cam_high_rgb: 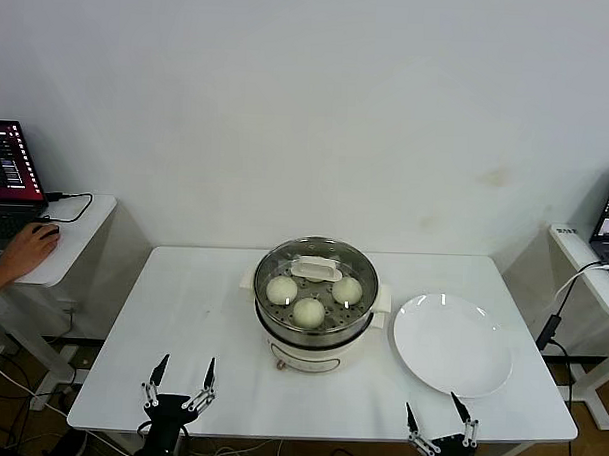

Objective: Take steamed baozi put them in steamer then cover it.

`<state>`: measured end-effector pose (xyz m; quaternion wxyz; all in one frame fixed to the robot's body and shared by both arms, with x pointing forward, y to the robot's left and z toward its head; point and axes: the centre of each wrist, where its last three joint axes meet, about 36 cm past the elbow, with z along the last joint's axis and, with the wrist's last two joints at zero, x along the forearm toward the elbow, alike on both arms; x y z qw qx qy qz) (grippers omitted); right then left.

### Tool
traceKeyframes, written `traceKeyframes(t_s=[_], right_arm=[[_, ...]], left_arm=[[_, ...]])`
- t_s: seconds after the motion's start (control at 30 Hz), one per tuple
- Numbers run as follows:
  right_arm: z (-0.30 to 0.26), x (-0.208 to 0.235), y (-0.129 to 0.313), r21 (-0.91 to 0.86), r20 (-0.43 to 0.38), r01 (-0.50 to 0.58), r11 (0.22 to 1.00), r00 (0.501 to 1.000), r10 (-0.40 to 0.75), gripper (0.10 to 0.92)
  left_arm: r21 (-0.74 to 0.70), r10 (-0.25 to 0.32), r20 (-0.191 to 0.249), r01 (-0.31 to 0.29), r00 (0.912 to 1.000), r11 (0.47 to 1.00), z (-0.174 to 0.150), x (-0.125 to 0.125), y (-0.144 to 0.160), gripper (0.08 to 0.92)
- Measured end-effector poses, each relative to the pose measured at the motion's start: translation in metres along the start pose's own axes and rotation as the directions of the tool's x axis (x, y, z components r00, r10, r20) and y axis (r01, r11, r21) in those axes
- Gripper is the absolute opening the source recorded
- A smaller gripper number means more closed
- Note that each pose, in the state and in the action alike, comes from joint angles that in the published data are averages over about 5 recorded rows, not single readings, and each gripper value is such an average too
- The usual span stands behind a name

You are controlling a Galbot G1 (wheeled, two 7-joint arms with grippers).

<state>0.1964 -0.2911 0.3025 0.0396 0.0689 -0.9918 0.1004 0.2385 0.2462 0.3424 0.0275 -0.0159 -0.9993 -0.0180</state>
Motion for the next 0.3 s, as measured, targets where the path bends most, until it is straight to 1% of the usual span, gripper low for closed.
traceKeyframes(t_s=[0.3], right_arm=[[-0.0111,-0.0008,0.0058,-0.030,-0.006,0.021,0.999,1.000,-0.021,0.823]], left_arm=[[-0.008,-0.004,-0.020,0.004,0.9998,1.000,0.0102,0.0095,0.0040,0.823]])
